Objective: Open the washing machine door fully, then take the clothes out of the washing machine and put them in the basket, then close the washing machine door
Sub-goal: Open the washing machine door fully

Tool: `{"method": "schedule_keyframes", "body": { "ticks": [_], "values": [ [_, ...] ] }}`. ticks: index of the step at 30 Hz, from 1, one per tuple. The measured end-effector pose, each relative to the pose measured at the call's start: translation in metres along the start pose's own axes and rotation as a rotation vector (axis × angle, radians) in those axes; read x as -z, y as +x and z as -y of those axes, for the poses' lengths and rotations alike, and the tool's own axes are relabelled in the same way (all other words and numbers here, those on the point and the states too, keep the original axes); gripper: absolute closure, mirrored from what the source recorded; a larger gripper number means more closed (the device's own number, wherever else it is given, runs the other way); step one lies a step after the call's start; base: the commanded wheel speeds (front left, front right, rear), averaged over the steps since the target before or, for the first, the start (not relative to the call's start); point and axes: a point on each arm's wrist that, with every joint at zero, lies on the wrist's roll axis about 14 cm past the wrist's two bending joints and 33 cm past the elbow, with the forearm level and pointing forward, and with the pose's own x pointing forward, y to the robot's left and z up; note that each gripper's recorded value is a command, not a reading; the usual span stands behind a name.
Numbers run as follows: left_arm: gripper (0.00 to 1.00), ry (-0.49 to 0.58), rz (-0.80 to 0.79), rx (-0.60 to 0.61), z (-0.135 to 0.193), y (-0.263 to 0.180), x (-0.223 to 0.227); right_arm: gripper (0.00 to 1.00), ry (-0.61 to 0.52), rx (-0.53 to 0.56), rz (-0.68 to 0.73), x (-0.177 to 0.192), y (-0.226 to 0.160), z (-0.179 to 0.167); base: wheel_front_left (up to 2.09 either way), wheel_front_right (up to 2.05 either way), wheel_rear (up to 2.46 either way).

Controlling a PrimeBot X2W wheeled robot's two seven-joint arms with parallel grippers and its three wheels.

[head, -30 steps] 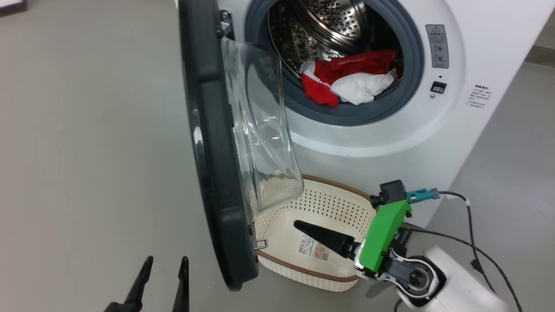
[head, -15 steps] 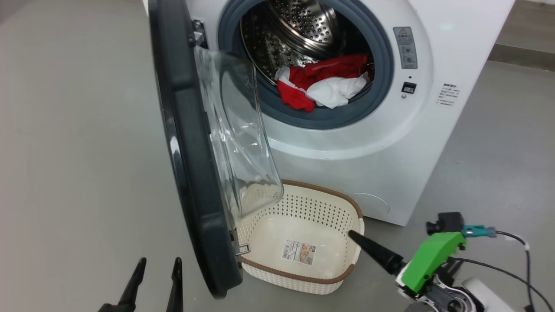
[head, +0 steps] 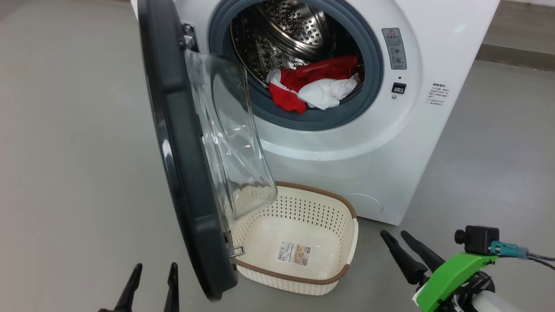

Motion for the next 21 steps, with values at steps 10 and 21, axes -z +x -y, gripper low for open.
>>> {"method": "schedule_keyframes", "body": {
  "ticks": [10, 21],
  "values": [
    [0.0, -0.001, 0.001, -0.004, -0.001, 0.0, 0.0, 0.0, -0.244, -0.001, 0.085, -0.014, -0.005, 0.009, 0.0, 0.0, 0.0],
    [0.0, 0.002, -0.007, -0.009, -0.002, 0.001, 0.002, 0.0, -0.41, 0.02, 0.264, -0.047, -0.018, 0.003, 0.0, 0.0, 0.0]
  ]
}}
